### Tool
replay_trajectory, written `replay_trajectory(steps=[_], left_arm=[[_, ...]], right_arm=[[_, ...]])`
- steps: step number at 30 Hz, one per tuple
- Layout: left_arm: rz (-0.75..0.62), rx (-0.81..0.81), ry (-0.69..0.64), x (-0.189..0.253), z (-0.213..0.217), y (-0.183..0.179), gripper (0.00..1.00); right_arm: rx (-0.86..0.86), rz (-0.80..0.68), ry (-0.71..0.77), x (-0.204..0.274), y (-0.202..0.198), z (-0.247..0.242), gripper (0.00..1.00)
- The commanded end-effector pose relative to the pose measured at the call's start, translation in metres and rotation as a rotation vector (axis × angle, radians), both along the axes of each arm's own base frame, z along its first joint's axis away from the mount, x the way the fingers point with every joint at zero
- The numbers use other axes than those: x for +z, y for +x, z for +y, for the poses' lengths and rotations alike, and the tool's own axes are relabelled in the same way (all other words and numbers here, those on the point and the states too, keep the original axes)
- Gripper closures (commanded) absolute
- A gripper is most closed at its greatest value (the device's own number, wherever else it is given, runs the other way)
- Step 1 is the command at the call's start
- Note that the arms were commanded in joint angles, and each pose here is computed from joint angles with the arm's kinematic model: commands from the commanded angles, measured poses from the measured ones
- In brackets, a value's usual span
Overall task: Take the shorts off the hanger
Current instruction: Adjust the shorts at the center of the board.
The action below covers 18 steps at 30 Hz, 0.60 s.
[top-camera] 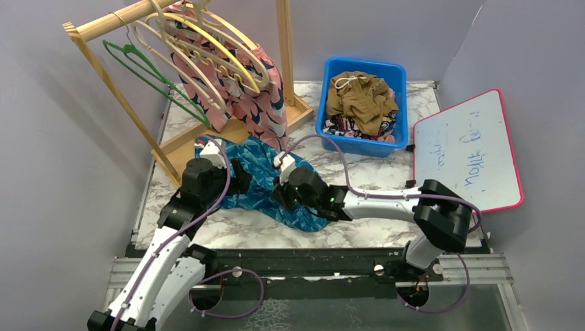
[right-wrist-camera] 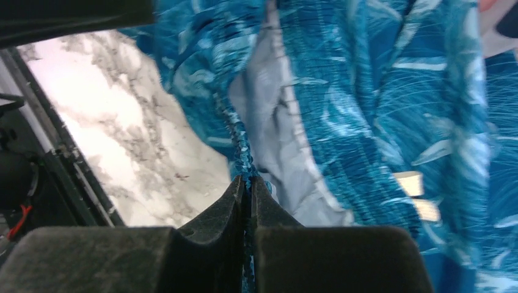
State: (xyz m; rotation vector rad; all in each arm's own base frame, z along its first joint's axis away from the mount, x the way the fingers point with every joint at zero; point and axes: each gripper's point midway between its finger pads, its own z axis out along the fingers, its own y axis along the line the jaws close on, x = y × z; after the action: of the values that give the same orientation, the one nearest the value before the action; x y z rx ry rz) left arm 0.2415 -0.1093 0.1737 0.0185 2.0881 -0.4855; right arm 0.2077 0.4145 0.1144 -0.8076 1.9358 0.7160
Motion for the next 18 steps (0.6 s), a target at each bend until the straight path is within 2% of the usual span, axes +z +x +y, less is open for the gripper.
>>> replay_trajectory(steps=[1, 2, 8, 12, 13, 16, 18], left_arm=[[-0.057, 0.051, 0.009, 0.015, 0.011, 0.002, 0.26], [-0.062, 0.055, 0.010, 0.016, 0.012, 0.002, 0.26], [-0.054, 0.059, 0.011, 0.014, 0.012, 0.001, 0.24], [-0.043, 0.055, 0.012, 0.011, 0.011, 0.002, 0.24], [-0.042, 0.055, 0.013, 0.011, 0.011, 0.002, 0.24], [-0.045, 0.059, 0.011, 0.012, 0.012, 0.002, 0.24], [-0.045, 0.061, 0.014, 0.011, 0.012, 0.002, 0.24]], right_arm=[[0.012, 0.130, -0.046, -0.010, 0.010, -0.004, 0.90], [-0.013, 0.126, -0.063, -0.013, 0.017, -0.007, 0.88], [-0.045, 0.038, -0.133, -0.016, 0.047, -0.006, 0.43], [-0.011, 0.002, -0.219, -0.031, 0.054, -0.003, 0.24], [0.000, -0.002, -0.230, -0.031, 0.054, -0.002, 0.10], [0.023, -0.020, -0.217, -0.024, 0.052, -0.003, 0.01], [0.072, -0.035, -0.191, -0.018, 0.046, 0.002, 0.01]])
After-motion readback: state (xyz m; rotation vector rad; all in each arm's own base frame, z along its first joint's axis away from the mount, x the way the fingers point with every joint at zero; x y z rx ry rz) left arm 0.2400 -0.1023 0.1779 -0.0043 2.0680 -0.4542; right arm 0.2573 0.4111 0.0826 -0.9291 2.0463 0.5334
